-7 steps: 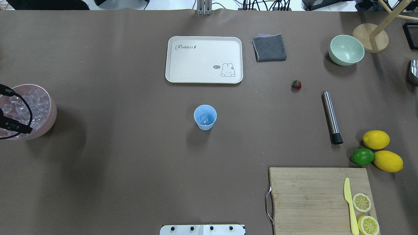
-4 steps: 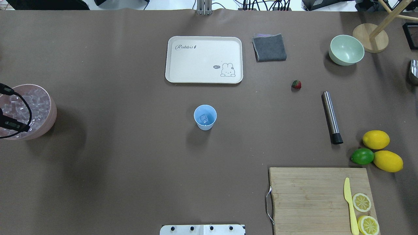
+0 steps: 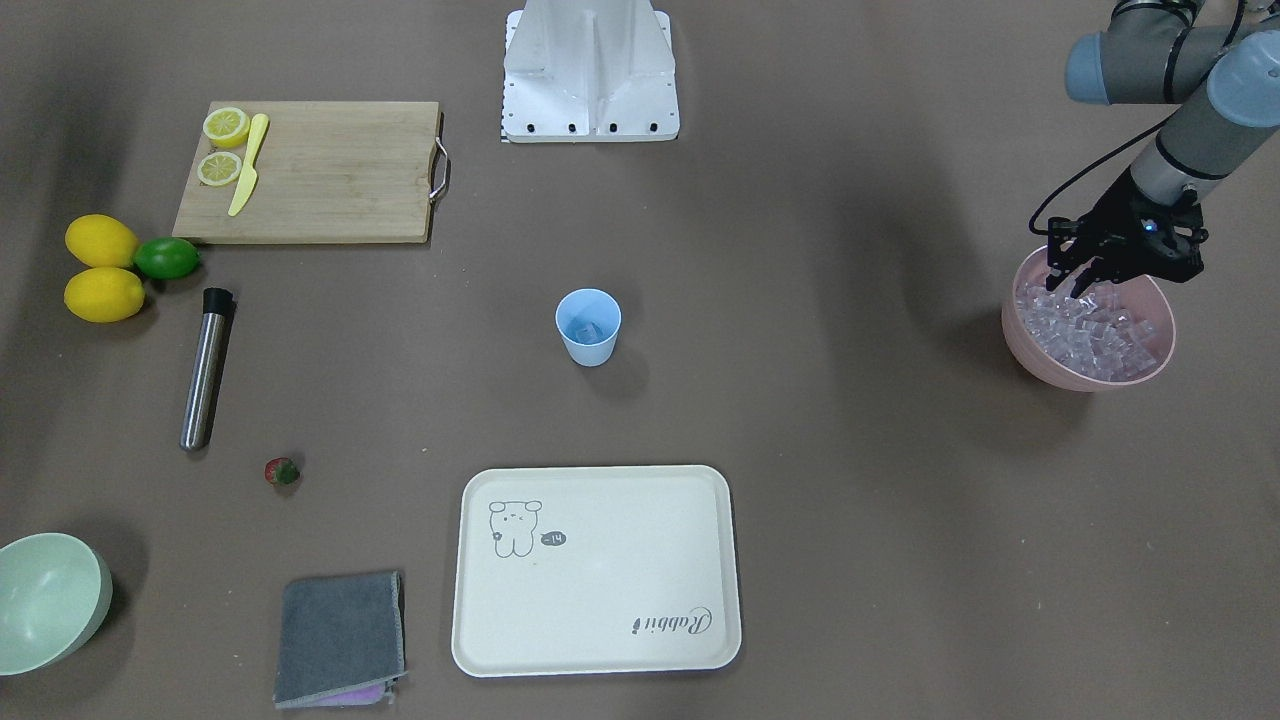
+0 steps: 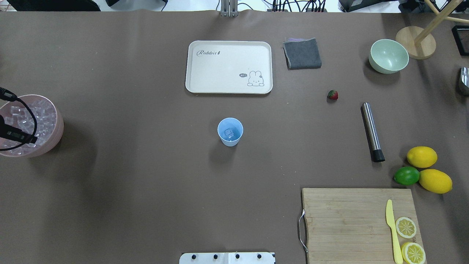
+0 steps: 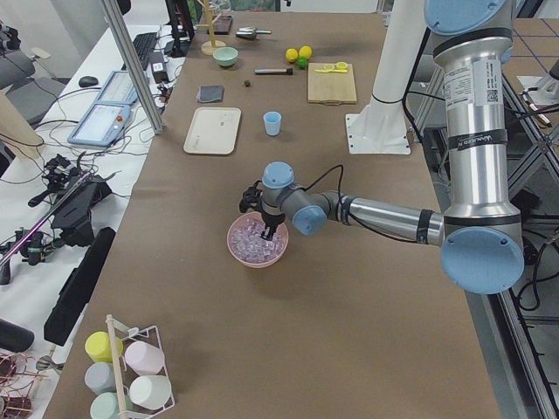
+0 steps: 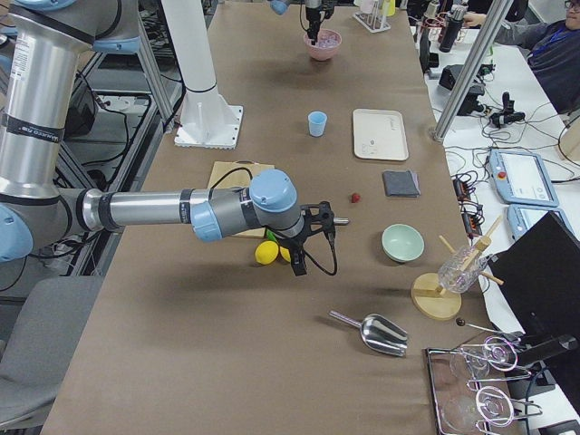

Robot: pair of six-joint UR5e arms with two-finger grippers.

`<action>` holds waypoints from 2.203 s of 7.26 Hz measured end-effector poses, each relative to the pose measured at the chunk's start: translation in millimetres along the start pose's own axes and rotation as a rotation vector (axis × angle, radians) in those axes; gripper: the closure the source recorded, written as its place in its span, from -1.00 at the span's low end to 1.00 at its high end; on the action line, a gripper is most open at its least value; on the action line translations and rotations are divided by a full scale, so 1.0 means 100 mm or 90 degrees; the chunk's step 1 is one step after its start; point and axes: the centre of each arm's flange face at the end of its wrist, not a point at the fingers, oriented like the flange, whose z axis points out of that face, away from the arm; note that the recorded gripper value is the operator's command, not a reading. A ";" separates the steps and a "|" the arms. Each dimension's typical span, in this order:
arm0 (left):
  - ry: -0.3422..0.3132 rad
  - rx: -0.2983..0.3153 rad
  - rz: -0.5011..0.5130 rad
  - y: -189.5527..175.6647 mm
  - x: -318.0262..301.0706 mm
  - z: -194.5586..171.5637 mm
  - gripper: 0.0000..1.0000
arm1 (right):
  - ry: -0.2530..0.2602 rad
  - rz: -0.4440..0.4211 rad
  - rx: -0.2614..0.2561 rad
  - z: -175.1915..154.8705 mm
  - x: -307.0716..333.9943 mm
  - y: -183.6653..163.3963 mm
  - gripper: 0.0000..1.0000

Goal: Mash ice and strawberries in cup
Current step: 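Lift the left gripper with the ice out of the bowl, then carry the ice cube with the left gripper over the light-blue cup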

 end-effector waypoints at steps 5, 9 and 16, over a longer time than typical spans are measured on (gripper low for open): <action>0.057 0.085 -0.047 -0.84 0.45 -0.43 1.00 | -0.001 -0.001 0.000 0.00 0.00 0.00 -1.00; 0.109 0.129 -0.197 -1.35 1.63 -0.34 1.00 | -0.001 0.000 0.000 0.00 0.00 0.00 -1.00; 0.155 0.262 -0.395 -1.30 4.59 0.09 1.00 | -0.001 -0.002 0.001 0.00 -0.01 -0.01 -1.00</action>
